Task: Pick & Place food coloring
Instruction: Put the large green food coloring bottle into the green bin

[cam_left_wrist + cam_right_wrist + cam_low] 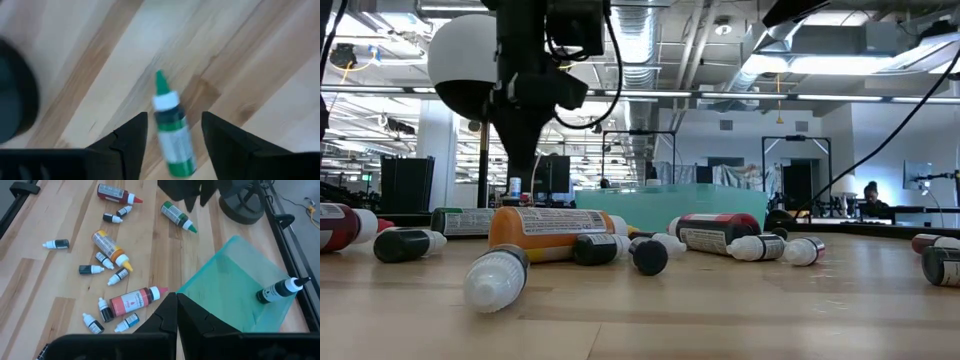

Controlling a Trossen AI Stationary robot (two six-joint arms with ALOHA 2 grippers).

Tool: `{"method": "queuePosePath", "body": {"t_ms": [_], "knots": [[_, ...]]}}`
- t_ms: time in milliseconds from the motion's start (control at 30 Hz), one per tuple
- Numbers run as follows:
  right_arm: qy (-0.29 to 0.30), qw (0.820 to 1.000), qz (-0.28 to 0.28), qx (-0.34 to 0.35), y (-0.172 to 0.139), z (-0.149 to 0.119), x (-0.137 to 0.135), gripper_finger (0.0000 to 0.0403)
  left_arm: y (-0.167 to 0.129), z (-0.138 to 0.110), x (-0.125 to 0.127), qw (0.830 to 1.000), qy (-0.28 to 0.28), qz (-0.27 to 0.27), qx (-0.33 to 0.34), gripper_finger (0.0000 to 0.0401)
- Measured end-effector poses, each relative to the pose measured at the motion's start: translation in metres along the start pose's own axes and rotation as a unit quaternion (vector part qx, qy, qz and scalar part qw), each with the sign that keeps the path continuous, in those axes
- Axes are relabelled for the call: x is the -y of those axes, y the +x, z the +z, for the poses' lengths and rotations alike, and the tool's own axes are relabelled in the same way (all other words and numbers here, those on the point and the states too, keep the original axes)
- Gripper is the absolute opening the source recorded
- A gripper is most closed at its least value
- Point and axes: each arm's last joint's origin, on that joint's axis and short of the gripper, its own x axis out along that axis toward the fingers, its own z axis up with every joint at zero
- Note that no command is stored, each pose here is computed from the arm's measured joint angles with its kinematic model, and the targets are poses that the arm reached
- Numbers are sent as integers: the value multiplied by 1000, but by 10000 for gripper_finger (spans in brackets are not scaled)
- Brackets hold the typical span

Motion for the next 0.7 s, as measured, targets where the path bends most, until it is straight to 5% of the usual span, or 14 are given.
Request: {"method": "queuePosePath", "body": {"t_ms": [267, 700], "knots": [[0, 1000, 0, 2, 0, 0, 0, 0, 7, 8, -8, 999, -17, -26, 7, 235], [4, 1000, 0, 2, 0, 0, 0, 0, 8, 10, -15, 999, -18, -43, -12, 241]]}}
